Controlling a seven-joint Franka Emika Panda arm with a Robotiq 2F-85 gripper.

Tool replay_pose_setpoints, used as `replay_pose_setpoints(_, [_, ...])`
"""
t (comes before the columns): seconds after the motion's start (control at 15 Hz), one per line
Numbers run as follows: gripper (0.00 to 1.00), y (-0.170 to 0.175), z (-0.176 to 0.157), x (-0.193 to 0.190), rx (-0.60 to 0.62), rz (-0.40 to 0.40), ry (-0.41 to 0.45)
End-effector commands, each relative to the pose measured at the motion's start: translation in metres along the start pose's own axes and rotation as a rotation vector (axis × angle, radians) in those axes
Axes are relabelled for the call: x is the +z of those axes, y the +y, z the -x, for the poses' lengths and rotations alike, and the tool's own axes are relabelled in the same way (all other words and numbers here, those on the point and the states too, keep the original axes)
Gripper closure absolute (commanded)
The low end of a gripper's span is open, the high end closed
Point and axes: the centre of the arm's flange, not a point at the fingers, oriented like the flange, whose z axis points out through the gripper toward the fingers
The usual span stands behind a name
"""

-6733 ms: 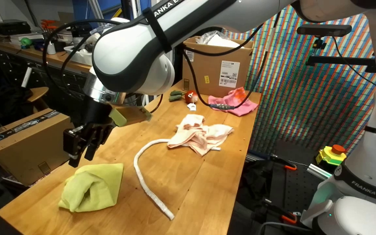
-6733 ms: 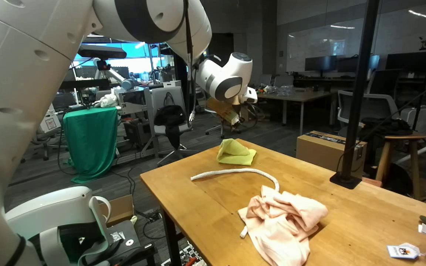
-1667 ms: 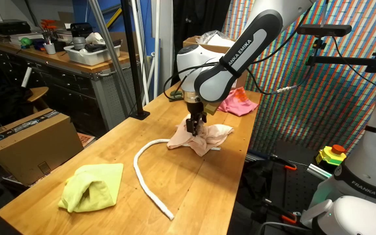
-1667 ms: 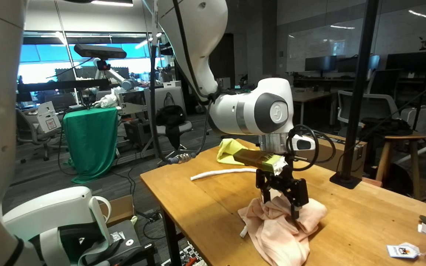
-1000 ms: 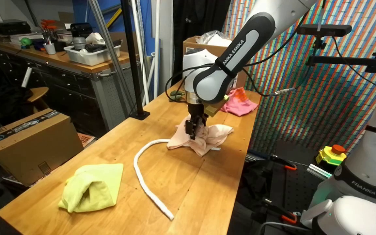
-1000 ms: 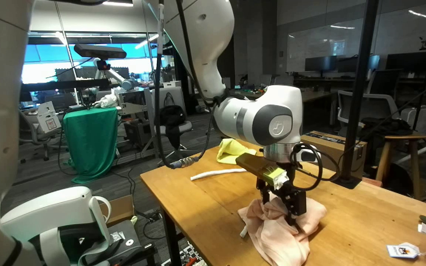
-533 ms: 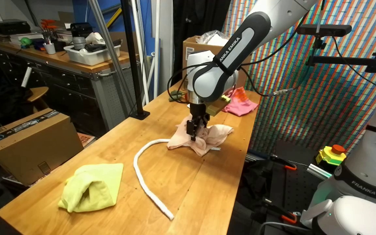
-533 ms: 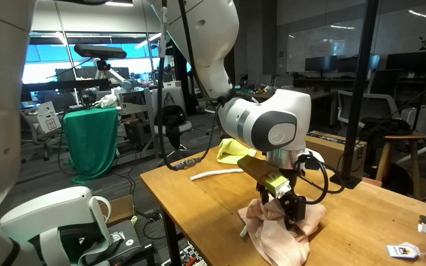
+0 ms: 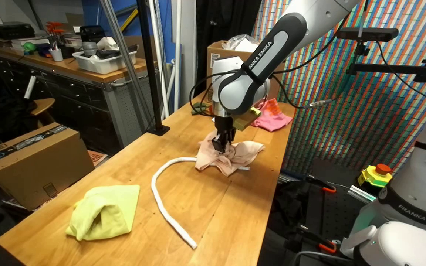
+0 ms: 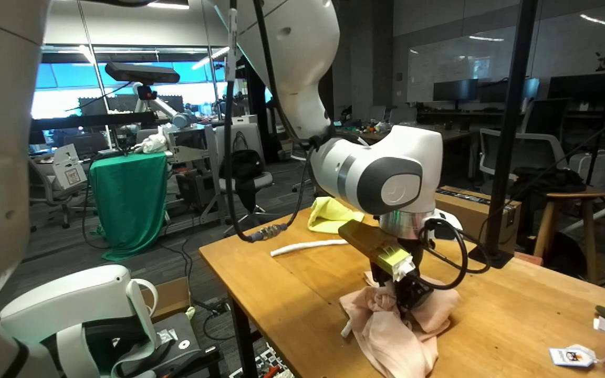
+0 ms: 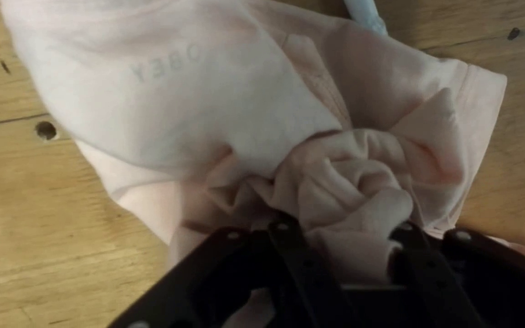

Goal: Spread the clothes and the objects across on the table

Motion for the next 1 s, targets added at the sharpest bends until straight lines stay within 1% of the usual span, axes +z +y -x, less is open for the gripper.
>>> replay_pose_setpoints(0.0, [0.95, -0.007, 0.004, -0.011, -0.006, 0.012, 0.038])
replay_pose_setpoints(0.07, [1.0, -0.008, 0.004, -0.014, -0.007, 0.015, 0.044])
replay_pose_setpoints(0.13, [0.99, -0.009, 0.004, -0.017, -0.008, 0.016, 0.049])
replay_pose_setpoints(0.2, [0.96, -0.01, 0.004, -0.02, -0.009, 0.018, 0.057])
replay_pose_setpoints(0.47, [0.96, -0.015, 0.002, -0.031, -0.029, 0.033, 0.088])
replay_pose_setpoints(0.93, [0.96, -0.03, -0.003, -0.056, -0.072, 0.093, 0.166])
